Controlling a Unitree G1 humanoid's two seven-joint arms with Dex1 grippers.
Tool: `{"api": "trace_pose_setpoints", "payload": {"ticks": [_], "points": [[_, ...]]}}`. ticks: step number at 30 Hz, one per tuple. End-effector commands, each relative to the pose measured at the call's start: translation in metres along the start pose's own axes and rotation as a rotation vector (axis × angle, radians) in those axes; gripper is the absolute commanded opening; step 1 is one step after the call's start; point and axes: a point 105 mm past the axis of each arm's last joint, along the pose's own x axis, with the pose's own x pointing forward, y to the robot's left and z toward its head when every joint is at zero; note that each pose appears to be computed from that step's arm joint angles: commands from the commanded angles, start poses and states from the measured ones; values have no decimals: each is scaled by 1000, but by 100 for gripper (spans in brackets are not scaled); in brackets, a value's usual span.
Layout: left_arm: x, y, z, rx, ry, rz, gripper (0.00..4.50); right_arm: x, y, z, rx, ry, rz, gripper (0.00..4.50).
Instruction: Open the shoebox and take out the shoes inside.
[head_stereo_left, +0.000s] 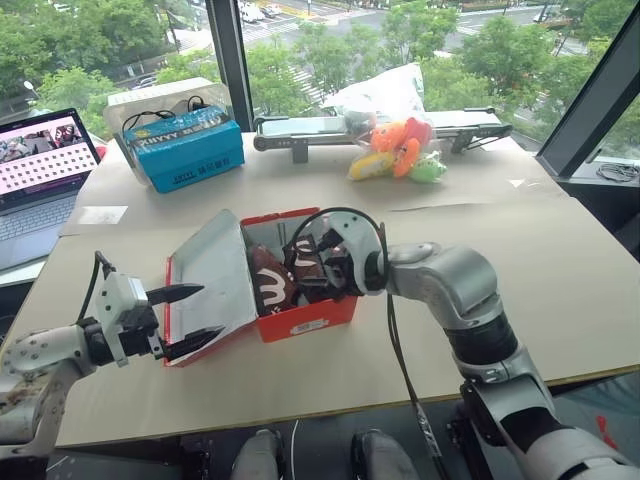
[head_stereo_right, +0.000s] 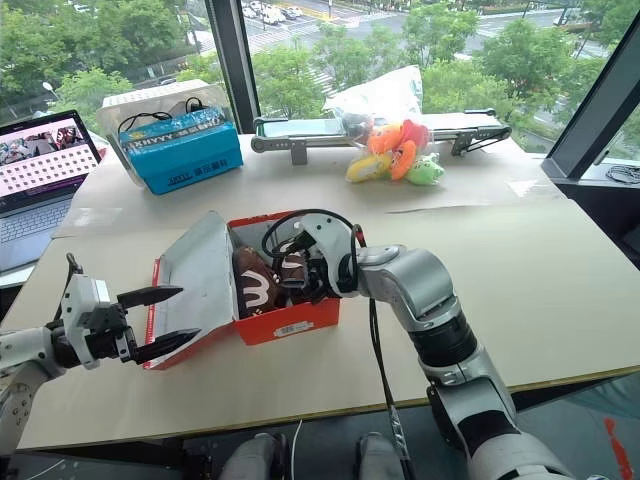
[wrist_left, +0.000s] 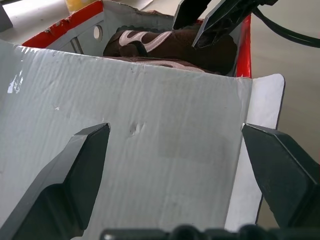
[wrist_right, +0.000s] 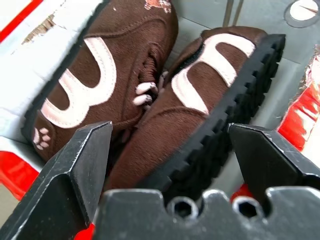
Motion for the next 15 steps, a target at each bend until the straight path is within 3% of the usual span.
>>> {"api": "trace_pose_setpoints", "payload": {"ticks": [1, 4, 7, 14, 15], "points": [[-3, 1, 15, 43, -38, 13, 450, 1, 1, -3, 20, -11, 2, 421], [-3, 2, 15, 45, -38, 19, 450, 2, 0, -4, 22, -11, -7, 350], [-3, 2, 16, 46, -41, 20, 450, 1, -1, -3, 22, -14, -9, 226], [-1, 3, 17, 51, -47, 23, 450, 1, 2, -7, 11, -2, 2, 6], [-1, 3, 17, 51, -49, 23, 450, 1, 1, -8, 11, 3, 1, 1]]}}
